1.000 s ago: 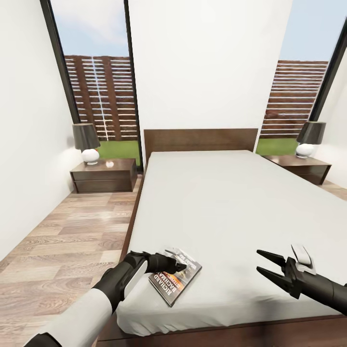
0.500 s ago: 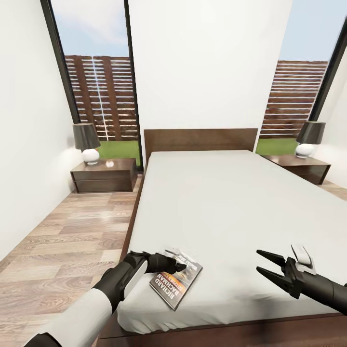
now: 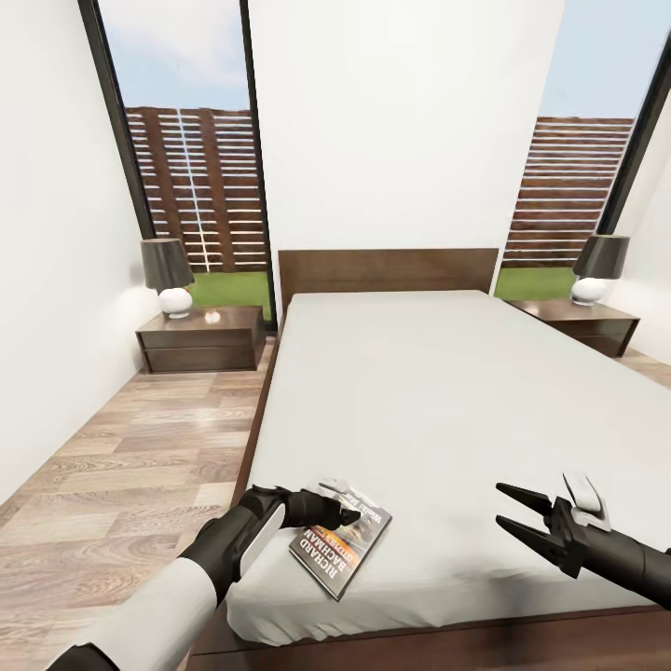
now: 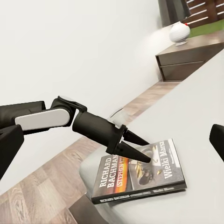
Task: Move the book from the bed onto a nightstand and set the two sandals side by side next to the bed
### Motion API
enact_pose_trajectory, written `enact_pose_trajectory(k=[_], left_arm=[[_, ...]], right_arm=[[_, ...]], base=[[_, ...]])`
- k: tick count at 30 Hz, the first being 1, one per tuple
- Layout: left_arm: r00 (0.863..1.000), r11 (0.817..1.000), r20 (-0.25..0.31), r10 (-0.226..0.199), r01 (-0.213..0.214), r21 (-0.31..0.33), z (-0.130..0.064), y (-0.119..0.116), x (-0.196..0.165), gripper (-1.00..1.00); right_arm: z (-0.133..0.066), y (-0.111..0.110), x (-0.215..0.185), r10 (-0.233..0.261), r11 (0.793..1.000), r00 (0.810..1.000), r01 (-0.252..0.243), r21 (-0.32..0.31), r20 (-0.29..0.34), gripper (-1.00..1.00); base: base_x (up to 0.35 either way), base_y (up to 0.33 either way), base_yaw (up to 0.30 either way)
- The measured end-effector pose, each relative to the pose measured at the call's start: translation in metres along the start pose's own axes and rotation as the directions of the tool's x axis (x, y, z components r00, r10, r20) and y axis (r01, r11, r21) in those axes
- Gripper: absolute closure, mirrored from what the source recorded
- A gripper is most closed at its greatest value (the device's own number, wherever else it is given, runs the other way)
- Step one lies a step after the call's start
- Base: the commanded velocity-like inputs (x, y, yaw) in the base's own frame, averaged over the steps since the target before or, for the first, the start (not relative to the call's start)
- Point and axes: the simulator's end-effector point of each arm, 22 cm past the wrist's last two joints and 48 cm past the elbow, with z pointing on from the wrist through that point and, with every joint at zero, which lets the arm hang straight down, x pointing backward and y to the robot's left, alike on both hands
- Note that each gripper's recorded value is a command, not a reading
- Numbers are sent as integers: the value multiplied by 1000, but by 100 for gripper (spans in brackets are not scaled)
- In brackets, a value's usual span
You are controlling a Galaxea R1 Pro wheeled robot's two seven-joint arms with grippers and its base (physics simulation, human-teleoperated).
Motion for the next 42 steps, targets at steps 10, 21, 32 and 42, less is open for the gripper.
enact_pose_trajectory(k=[10, 21, 32, 42], left_arm=[[1000, 1000, 0, 2, -2, -1, 0, 0, 0, -100], [1000, 1000, 0, 2, -2, -1, 0, 0, 0, -100], [1000, 1000, 0, -1, 1, 1, 0, 0, 0, -100], [1000, 1000, 0, 1, -1, 0, 0, 0, 0, -100]], right_arm=[[0, 0, 0, 0, 1000, 1000, 0, 0, 0, -100], [0, 0, 0, 0, 1000, 1000, 0, 0, 0, -100], [0, 0, 0, 0, 1000, 1000, 0, 0, 0, -100], [0, 0, 0, 0, 1000, 1000, 0, 0, 0, -100]], base=[[-9, 0, 0], [-5, 0, 0], [-19, 0, 0], [-12, 0, 0]])
